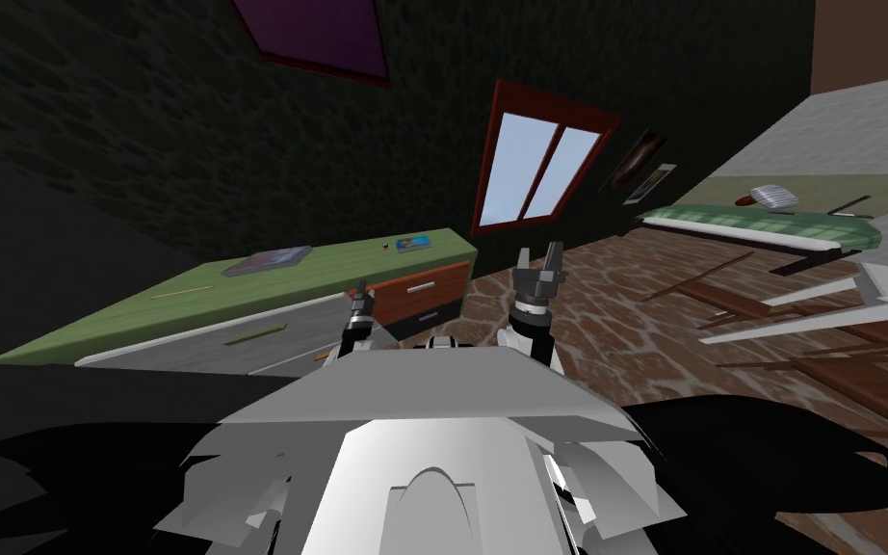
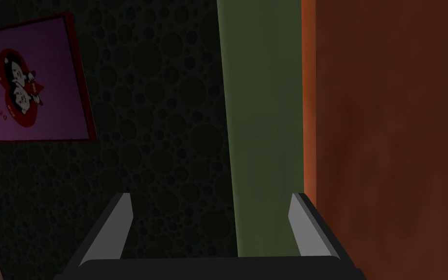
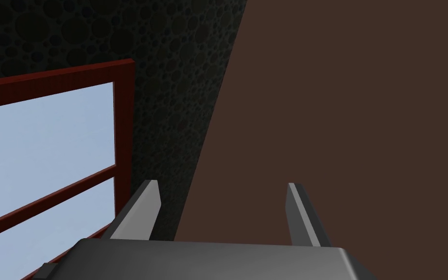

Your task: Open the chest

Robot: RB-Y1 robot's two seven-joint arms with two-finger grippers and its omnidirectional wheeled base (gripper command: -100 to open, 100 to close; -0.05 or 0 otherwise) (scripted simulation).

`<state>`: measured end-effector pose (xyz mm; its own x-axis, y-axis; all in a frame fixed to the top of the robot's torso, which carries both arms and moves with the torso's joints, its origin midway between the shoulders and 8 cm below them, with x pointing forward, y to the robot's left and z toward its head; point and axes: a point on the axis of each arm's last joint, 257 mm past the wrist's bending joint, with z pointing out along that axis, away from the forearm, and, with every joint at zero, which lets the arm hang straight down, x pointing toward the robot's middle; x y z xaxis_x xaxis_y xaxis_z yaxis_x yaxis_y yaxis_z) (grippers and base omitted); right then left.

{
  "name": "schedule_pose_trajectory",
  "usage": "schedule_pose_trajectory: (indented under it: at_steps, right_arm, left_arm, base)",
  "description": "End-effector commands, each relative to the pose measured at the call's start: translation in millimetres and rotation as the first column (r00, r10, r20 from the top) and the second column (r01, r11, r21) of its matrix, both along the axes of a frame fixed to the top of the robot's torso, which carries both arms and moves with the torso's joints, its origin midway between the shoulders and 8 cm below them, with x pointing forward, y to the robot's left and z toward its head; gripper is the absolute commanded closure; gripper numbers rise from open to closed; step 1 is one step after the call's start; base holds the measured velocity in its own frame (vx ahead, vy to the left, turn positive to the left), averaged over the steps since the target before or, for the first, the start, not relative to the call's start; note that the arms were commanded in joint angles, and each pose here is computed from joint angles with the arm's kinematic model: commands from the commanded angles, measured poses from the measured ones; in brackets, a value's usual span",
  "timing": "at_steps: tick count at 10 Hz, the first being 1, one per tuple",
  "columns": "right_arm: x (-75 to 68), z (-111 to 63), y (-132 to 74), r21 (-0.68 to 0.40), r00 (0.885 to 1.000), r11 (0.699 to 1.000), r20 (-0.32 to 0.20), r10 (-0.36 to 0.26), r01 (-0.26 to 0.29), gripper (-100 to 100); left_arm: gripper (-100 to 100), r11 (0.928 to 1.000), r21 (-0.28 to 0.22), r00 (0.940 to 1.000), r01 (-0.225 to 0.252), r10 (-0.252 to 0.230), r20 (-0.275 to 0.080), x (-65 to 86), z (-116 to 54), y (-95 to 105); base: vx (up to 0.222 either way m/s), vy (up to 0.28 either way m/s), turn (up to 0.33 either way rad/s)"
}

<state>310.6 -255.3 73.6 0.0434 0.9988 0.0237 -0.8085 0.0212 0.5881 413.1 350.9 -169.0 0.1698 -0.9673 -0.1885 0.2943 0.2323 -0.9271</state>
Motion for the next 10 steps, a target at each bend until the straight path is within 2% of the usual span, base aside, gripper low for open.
schedule_pose_trajectory:
  at_steps: [1, 3, 4, 5, 8, 10]
  right_arm:
    - [0.0, 0.0, 0.0, 0.000, 1.000, 1.000, 0.000, 0.000, 0.000, 0]
    - [0.0, 0.0, 0.0, 0.000, 1.000, 1.000, 0.000, 0.000, 0.000, 0]
    - [0.0, 0.0, 0.0, 0.000, 1.000, 1.000, 0.000, 0.000, 0.000, 0]
    - [0.0, 0.0, 0.0, 0.000, 1.000, 1.000, 0.000, 0.000, 0.000, 0]
    - [0.0, 0.0, 0.0, 0.000, 1.000, 1.000, 0.000, 0.000, 0.000, 0]
    - [0.0, 0.0, 0.0, 0.000, 1.000, 1.000, 0.000, 0.000, 0.000, 0]
  left_arm:
    - [-100, 0.9998, -0.006, 0.9993, -0.016, 0.016, -0.034, 2.1, -19.1, 8.4]
    - [-100, 0.9991, -0.017, 0.9964, -0.038, 0.037, -0.076, 2.6, -40.1, 17.8]
    - [-100, 0.9991, -0.017, 0.9964, -0.038, 0.037, -0.076, 2.6, -40.1, 17.8]
    - [-100, 0.9985, -0.024, 0.9941, -0.050, 0.047, -0.097, 2.4, -50.9, 22.2]
    - [-100, 0.9945, -0.057, 0.9844, -0.088, 0.078, -0.157, 0.4, -83.3, 31.5]
    - [-100, 0.9892, -0.090, 0.9765, -0.115, 0.096, -0.193, -2.0, -104.3, 32.7]
  base:
    - [0.032, -0.082, 0.016]
    - [0.046, -0.118, 0.041]
    - [0.048, -0.101, 0.022]
    - [0.051, -0.099, 0.026]
    - [0.059, -0.152, 0.043]
    - [0.044, -0.152, 0.042]
